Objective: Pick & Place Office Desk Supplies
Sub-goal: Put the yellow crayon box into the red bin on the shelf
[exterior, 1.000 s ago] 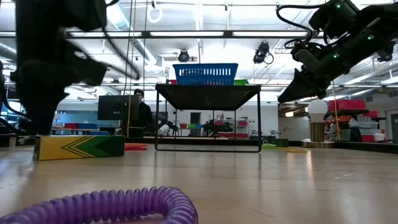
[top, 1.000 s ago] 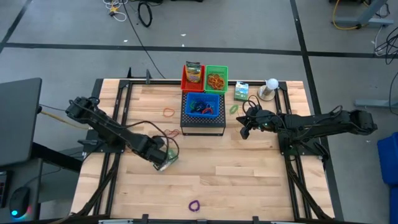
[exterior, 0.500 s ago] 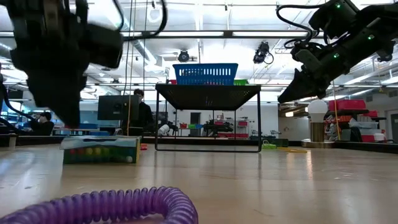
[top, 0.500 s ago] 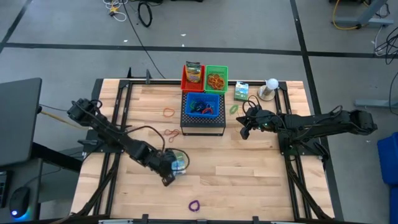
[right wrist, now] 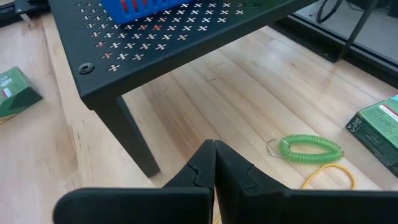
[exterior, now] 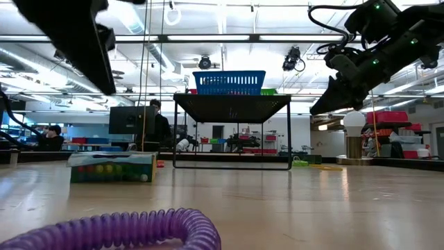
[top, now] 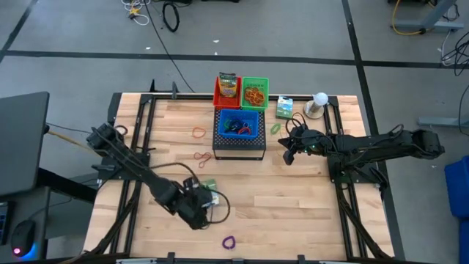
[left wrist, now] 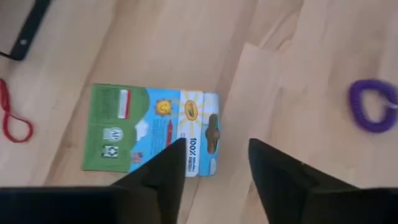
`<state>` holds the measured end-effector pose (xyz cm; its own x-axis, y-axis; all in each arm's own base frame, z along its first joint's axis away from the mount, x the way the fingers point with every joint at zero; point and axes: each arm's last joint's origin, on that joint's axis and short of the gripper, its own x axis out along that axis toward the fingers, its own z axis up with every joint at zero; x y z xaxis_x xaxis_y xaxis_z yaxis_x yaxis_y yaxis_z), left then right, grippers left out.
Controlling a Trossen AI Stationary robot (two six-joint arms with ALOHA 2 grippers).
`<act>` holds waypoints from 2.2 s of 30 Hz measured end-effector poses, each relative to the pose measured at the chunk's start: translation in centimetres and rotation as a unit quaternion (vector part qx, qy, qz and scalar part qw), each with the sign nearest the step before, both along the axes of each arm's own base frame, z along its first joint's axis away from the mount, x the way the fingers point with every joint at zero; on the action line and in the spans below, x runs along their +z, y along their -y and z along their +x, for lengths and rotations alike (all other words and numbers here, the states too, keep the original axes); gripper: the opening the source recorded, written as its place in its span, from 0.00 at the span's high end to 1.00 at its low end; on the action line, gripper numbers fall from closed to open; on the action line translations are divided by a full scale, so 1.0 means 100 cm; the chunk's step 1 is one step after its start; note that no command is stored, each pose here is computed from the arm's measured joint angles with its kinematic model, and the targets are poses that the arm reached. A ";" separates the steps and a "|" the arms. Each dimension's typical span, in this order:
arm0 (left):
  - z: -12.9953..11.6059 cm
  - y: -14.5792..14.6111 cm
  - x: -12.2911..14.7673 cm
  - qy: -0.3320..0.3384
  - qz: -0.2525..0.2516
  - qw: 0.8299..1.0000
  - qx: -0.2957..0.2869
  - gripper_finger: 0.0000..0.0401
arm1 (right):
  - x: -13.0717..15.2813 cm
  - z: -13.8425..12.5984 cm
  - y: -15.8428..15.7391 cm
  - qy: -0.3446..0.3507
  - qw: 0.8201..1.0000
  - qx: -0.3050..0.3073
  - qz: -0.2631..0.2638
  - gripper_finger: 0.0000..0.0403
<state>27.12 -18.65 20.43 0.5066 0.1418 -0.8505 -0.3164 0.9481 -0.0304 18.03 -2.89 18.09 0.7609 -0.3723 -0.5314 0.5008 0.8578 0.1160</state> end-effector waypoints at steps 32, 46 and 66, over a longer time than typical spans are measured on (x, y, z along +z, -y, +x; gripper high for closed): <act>0.031 0.015 -0.005 -0.136 0.118 0.982 0.062 0.99 | 0.000 0.001 -0.001 -0.015 0.998 0.049 -0.022 0.99; 0.030 0.020 -0.017 -0.170 0.111 0.979 0.001 0.62 | -0.001 0.001 -0.004 -0.021 0.995 0.095 -0.026 0.99; 0.041 0.018 -0.082 -0.195 0.210 0.955 0.072 0.64 | -0.001 0.001 -0.004 -0.025 0.994 0.103 -0.035 0.99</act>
<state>31.22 -20.47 12.19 0.1132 0.5561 -0.8234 -0.3535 0.7970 0.4897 18.13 -2.54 18.03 0.7983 -0.2486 -0.5486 0.3168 0.9480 0.0314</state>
